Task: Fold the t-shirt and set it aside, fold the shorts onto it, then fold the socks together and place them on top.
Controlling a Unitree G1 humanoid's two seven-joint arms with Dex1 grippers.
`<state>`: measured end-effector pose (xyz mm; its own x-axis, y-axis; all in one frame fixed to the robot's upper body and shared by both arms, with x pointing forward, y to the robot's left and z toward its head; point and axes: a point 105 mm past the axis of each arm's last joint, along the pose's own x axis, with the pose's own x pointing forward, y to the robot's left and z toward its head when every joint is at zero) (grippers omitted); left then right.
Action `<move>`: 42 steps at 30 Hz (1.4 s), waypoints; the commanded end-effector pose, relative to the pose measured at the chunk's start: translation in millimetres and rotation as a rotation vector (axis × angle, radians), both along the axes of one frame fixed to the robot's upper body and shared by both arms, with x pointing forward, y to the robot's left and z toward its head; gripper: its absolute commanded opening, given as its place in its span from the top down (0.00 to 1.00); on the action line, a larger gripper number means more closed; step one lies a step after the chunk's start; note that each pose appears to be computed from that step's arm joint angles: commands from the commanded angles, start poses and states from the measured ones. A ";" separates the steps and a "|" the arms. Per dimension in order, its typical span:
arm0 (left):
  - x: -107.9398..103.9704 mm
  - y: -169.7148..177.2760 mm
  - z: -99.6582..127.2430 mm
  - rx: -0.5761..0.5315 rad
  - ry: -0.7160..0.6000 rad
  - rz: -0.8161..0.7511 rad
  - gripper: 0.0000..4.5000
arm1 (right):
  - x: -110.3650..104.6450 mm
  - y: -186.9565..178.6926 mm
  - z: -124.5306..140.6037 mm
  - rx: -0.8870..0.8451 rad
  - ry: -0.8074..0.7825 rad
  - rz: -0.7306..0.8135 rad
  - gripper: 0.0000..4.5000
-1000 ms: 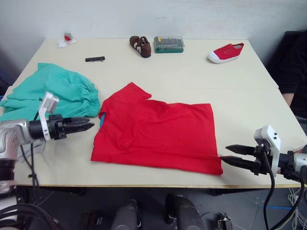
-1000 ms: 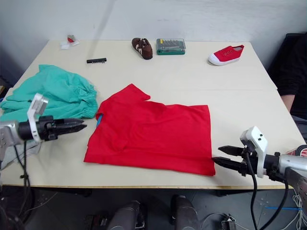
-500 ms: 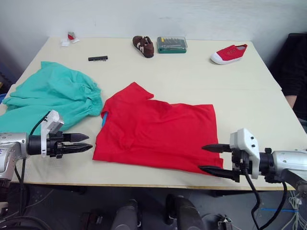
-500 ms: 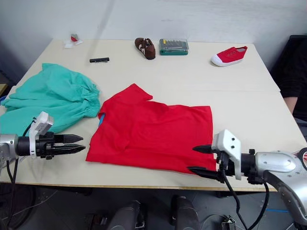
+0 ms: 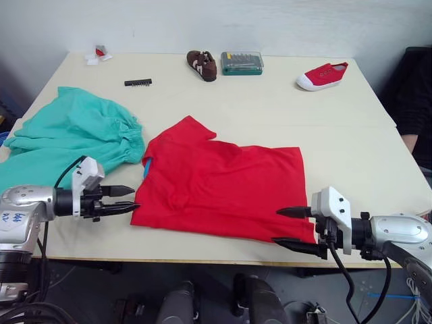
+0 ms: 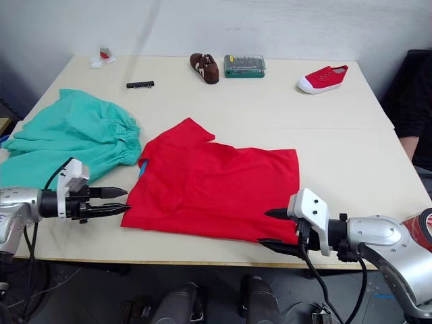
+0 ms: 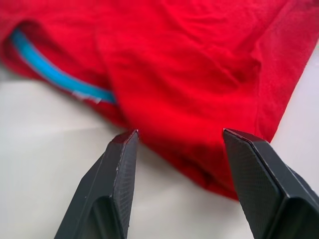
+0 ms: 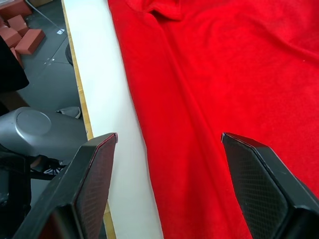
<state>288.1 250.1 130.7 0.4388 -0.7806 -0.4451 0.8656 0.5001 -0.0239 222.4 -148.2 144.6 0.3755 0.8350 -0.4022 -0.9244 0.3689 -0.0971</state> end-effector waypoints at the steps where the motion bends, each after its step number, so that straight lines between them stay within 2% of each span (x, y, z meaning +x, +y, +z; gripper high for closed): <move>1: 1.4 -5.3 12.8 0.013 -0.049 -0.029 0.37 | -4.7 7.4 8.2 0.024 -0.028 0.027 0.25; 6: 3.9 -12.7 56.7 -0.097 -0.089 -0.044 0.37 | -1.9 10.1 6.5 0.037 -0.036 0.015 0.25; 8: 1.9 -22.6 73.3 -0.180 -0.081 -0.068 0.37 | -0.3 12.3 5.7 0.056 -0.031 0.006 0.25; 10: -8.5 -39.9 82.0 -0.225 -0.056 -0.155 0.37 | 0.8 15.6 4.1 0.066 -0.033 0.007 0.37; 13: -18.7 -60.5 69.6 -0.170 -0.029 -0.248 0.51 | 3.9 19.3 0.4 0.054 -0.047 0.008 0.60; 17: -16.4 -76.4 29.9 -0.061 0.001 -0.299 0.78 | 13.8 24.5 -11.4 -0.014 -0.087 0.007 0.91; 18: -15.6 -78.1 20.1 -0.026 0.002 -0.313 0.84 | 16.3 25.4 -15.2 -0.031 -0.094 0.005 0.98; 19: -14.0 -79.2 10.1 0.009 0.005 -0.318 0.91 | 18.9 26.3 -19.7 -0.047 -0.096 -0.001 1.00; 20: -12.2 -80.8 2.3 0.030 0.004 -0.321 0.98 | 21.1 27.0 -24.1 -0.062 -0.098 -0.006 1.00; 25: 3.2 -78.0 -31.5 0.119 0.011 -0.253 0.99 | 29.1 19.9 -54.7 -0.157 -0.081 -0.049 1.00; 32: 1.1 -41.3 -45.3 0.175 0.045 -0.142 0.99 | 28.1 -28.8 -81.1 -0.275 -0.037 -0.200 1.00; 35: -2.3 -19.1 -46.7 0.173 0.065 -0.071 0.99 | 23.0 -49.3 -78.4 -0.281 -0.027 -0.261 1.00; 38: -7.4 5.0 -36.7 0.130 0.069 0.019 0.99 | 15.9 -69.2 -62.1 -0.242 -0.032 -0.343 1.00; 42: -7.2 -8.2 -9.1 -0.010 0.036 -0.001 0.99 | 11.1 -56.1 -35.7 -0.128 -0.069 -0.322 1.00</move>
<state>280.7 250.5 104.7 0.4244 -0.7412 -0.5202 0.8518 0.5216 -0.0482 234.1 -216.2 88.7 0.6372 0.5662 -0.5228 -0.7390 0.6414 -0.2061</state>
